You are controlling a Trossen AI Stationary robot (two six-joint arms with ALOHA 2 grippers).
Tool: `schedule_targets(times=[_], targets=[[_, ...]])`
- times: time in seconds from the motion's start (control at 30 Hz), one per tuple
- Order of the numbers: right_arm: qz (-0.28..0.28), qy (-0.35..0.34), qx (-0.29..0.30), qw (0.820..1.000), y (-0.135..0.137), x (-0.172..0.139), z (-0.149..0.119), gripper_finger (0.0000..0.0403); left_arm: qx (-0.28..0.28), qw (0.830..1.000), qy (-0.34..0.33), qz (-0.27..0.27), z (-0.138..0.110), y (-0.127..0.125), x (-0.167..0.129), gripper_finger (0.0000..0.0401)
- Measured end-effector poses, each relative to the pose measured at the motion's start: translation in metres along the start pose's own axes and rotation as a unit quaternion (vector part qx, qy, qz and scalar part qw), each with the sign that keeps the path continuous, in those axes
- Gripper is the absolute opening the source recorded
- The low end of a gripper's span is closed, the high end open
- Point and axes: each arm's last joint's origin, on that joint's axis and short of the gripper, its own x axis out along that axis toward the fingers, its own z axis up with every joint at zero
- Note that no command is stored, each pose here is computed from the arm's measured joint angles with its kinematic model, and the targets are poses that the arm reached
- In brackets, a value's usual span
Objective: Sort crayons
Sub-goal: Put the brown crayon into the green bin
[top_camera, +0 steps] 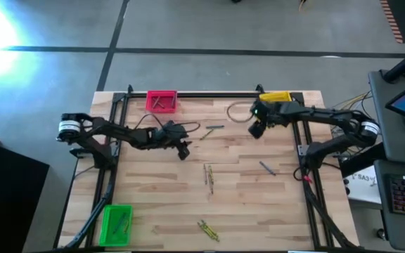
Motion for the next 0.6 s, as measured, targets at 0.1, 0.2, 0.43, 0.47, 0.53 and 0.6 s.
schedule_targets(times=[0.1,0.2,0.43,0.47,0.53,0.6], targets=[[0.039,0.018,-0.012,0.999,0.022,0.002,-0.016,0.0191,0.006,0.999,0.003,-0.034,-0.005,-0.011,0.003,0.0141],[0.073,0.038,-0.029,0.996,0.043,0.001,-0.032,0.0189,0.000,0.996,-0.004,-0.084,-0.008,-0.024,0.007,0.0136],[0.113,0.024,-0.066,0.991,0.086,-0.013,-0.058,0.0189,0.068,0.983,-0.020,-0.171,-0.016,-0.048,0.009,0.0131],[0.115,0.021,-0.070,0.991,0.091,-0.015,-0.062,0.0189,0.077,0.980,-0.015,-0.180,-0.018,-0.051,0.009,0.0131],[0.110,0.012,-0.077,0.991,0.100,-0.020,-0.070,0.0189,0.086,0.979,-0.007,-0.187,-0.022,-0.055,0.011,0.0131],[0.098,-0.003,-0.078,0.992,0.107,-0.023,-0.078,0.0189,0.094,0.977,-0.007,-0.192,-0.024,-0.060,0.013,0.0133]])
